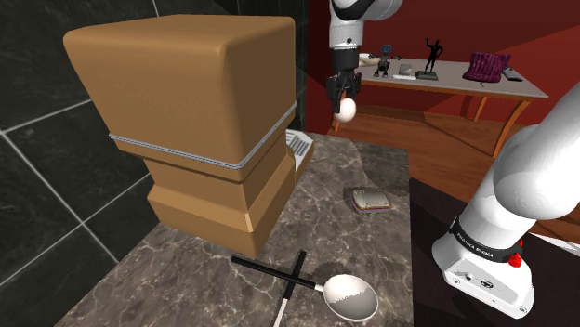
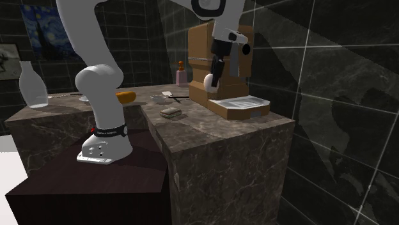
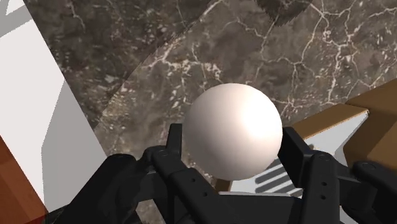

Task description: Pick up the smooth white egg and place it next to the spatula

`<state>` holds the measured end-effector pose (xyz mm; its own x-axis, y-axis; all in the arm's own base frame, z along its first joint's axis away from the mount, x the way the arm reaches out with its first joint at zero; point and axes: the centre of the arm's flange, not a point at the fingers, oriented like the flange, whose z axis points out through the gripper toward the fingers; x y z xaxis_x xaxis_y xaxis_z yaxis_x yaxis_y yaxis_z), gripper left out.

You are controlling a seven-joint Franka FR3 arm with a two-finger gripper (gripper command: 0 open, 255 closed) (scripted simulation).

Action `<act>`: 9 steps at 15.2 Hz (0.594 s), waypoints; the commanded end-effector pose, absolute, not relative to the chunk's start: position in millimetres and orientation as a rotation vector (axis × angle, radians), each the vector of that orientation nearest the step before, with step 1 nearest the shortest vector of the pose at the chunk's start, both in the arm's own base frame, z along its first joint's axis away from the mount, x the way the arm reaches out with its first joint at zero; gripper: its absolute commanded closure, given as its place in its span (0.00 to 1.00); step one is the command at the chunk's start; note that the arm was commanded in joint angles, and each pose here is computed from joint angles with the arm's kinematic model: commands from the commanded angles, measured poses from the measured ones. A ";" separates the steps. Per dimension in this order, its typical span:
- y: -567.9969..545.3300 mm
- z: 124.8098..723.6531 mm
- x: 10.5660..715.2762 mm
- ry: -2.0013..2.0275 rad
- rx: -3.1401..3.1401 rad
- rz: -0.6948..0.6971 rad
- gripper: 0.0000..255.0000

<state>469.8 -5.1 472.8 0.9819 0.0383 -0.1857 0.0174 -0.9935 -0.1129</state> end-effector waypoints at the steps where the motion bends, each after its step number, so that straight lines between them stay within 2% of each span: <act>1: -5.8 479.1 469.1 -0.042 -3.017 0.286 1.00; 9: 81.0 479.4 409.1 -0.042 -3.017 0.286 1.00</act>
